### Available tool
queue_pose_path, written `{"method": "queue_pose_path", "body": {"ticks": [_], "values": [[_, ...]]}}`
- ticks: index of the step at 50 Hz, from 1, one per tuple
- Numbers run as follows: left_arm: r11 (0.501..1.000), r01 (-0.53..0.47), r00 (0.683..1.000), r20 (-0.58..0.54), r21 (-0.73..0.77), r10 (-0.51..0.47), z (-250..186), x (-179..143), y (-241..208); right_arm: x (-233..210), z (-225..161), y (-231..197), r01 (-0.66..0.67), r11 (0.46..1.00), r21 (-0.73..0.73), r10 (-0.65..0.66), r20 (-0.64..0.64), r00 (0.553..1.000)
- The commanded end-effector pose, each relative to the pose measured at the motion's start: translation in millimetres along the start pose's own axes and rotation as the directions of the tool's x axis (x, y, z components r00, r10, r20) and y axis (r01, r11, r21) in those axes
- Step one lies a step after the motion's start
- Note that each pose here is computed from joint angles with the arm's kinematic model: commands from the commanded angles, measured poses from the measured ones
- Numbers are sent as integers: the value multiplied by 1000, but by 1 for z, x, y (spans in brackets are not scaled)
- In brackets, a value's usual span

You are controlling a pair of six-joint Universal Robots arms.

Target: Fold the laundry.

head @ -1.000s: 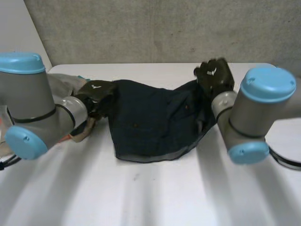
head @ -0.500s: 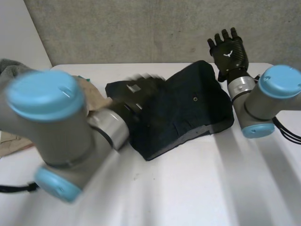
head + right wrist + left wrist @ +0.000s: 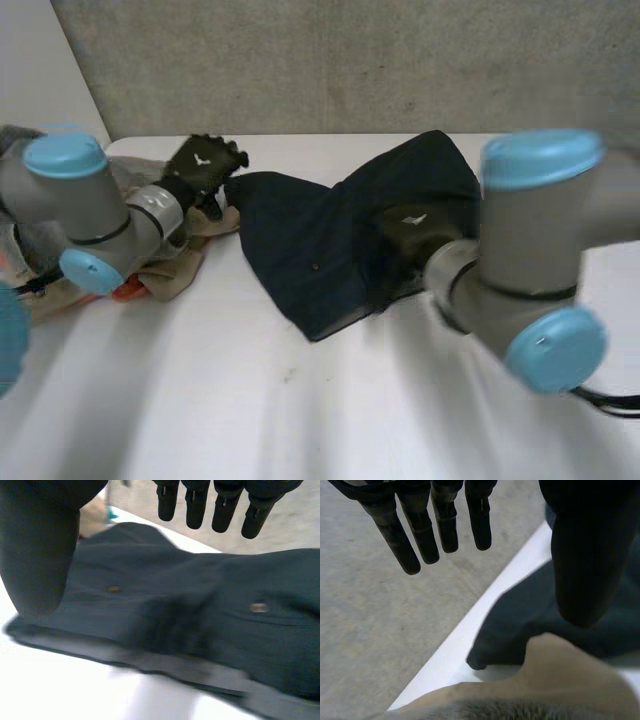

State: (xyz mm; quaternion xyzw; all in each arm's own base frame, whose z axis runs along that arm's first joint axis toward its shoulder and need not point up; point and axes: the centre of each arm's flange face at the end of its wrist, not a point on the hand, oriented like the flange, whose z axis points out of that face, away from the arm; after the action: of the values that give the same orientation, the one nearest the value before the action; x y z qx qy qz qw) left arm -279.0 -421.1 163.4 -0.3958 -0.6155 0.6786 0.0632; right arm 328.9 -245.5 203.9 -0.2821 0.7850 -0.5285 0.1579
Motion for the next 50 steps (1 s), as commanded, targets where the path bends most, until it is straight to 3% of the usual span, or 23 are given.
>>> {"method": "queue_pose_path", "body": {"ticks": [1,12,23,32,43,50], "values": [[998,-43,994,-94,48,47,23,20,34,-53,28,34,28,999,33,-32,109,994],[998,-44,995,-89,50,49,34,27,49,-65,71,60,100,991,89,-110,108,988],[999,-38,997,-62,7,38,26,28,42,-68,77,59,166,979,115,-175,77,981],[999,-34,998,-47,-5,34,12,21,23,-50,-5,-48,139,926,351,-151,8,988],[999,-5,998,-68,-45,2,10,41,27,-48,-61,-70,124,901,416,-151,33,988],[985,170,975,-136,-36,-173,9,82,8,-46,-74,-74,117,895,431,-145,34,989]]}}
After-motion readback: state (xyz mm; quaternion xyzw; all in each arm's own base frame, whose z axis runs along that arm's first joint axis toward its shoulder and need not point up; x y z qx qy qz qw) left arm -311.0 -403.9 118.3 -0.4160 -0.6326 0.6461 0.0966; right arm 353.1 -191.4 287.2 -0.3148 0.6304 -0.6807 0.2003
